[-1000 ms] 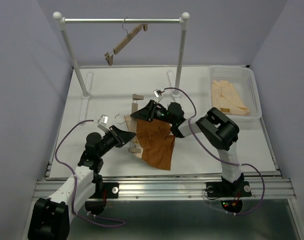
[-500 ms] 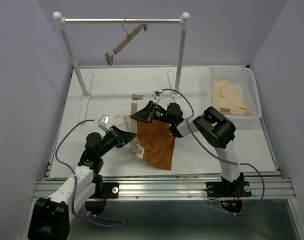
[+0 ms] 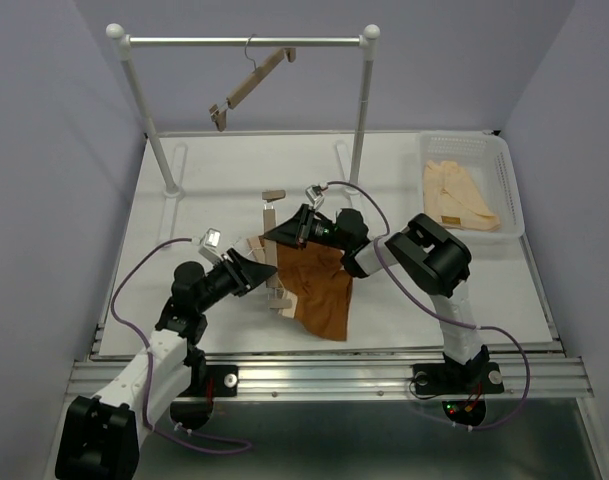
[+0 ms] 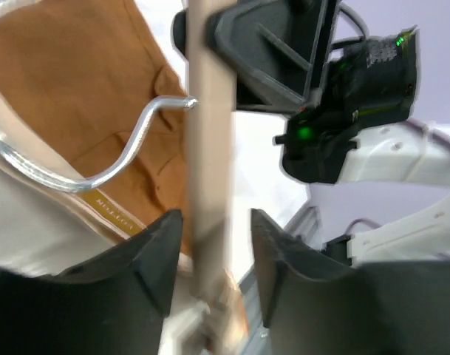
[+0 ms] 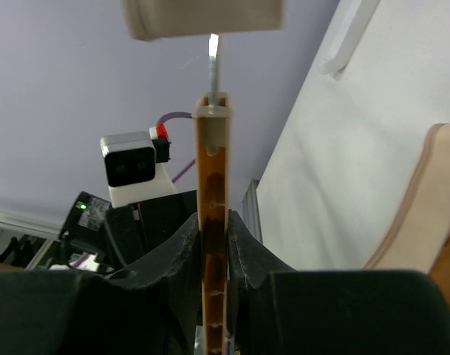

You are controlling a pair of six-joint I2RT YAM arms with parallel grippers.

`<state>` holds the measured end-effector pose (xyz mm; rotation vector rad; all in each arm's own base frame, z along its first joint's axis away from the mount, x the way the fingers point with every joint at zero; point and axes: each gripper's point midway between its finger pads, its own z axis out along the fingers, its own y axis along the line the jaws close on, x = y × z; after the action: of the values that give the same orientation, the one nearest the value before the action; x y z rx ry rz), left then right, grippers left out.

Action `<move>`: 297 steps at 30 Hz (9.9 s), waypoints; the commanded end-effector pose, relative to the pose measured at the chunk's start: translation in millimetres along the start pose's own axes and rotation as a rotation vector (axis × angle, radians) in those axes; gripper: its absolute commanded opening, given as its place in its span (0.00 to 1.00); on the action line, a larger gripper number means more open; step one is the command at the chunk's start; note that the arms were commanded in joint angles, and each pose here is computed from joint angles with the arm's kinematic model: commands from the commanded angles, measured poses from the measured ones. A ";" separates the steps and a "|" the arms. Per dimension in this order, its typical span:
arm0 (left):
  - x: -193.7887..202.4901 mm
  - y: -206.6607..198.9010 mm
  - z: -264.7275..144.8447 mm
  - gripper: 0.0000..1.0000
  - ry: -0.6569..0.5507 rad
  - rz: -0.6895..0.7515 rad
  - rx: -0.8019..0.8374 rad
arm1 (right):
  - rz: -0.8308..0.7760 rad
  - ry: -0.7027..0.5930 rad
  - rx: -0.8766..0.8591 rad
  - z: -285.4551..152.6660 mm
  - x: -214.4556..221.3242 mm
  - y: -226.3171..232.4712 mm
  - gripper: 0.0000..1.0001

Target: Clip the underwear to the hanger

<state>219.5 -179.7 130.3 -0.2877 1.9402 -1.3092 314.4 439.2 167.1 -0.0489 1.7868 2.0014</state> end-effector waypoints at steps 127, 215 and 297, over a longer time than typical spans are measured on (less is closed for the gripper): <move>-103.0 -72.0 76.0 0.91 -0.012 0.212 0.227 | -0.218 -0.002 -0.211 -36.1 19.1 70.3 0.01; -106.2 -25.8 77.6 0.00 -0.086 0.115 0.030 | -0.625 0.065 0.436 -72.5 19.2 -76.3 1.00; -104.6 12.8 120.4 0.00 0.135 0.216 0.067 | -1.024 0.794 0.473 -76.9 -43.1 -166.7 0.74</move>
<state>366.6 -196.1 119.2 -0.0403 2.0611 -1.2596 410.0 352.7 33.6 -1.3785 1.9241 0.7608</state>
